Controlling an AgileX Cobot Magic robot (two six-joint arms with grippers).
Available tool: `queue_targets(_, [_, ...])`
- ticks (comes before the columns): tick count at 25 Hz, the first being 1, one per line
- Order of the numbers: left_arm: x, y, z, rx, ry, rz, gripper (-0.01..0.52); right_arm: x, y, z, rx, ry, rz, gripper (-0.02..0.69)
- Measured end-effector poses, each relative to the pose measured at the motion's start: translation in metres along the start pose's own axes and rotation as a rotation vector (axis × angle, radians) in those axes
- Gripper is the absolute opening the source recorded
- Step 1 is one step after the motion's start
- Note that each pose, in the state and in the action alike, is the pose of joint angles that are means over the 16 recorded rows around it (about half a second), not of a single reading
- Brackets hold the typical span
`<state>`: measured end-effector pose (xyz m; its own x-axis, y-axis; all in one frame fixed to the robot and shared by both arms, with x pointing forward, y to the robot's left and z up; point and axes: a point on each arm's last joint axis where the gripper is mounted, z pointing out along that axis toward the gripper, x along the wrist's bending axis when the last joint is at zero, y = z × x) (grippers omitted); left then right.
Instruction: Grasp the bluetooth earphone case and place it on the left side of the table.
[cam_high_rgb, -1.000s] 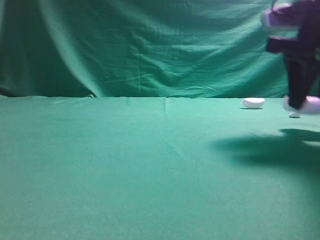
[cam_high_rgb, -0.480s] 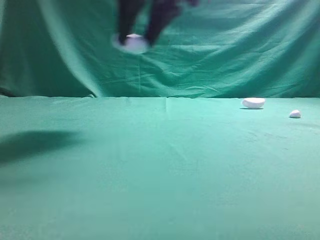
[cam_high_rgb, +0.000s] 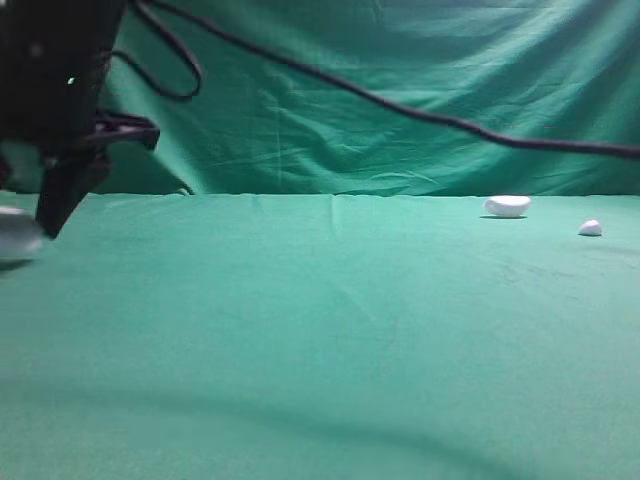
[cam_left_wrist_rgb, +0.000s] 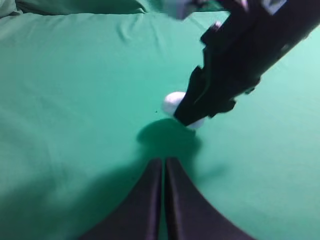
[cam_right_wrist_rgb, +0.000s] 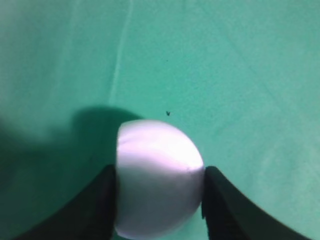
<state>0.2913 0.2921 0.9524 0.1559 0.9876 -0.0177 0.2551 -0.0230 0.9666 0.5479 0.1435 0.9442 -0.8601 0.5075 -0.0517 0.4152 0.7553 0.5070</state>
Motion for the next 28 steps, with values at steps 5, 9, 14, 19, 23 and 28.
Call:
queue_targets(5, [0.000,0.000,0.000,0.000,0.000,0.000,0.000,-0.002,0.011,-0.028,0.018,-0.009,0.009,0.494])
queue_targets(9, [0.000,0.000,0.000,0.000,0.000,0.000,0.000,-0.007,0.025,-0.071,0.006,-0.027,0.027,0.428])
queue_targets(14, [0.000,0.000,0.000,0.000,0.000,0.000,0.000,-0.020,0.038,-0.144,-0.045,-0.058,0.078,0.248])
queue_targets(19, [0.000,0.000,0.000,0.000,0.000,0.000,0.000,-0.036,0.035,-0.225,-0.126,-0.091,0.142,0.068])
queue_targets(23, [0.000,0.000,0.000,0.000,0.000,0.000,0.000,-0.047,0.018,-0.281,-0.169,-0.109,0.186,0.007])
queue_targets(28, [0.000,0.000,0.000,0.000,0.000,0.000,0.000,-0.049,-0.024,-0.335,-0.173,-0.127,0.233,0.000])
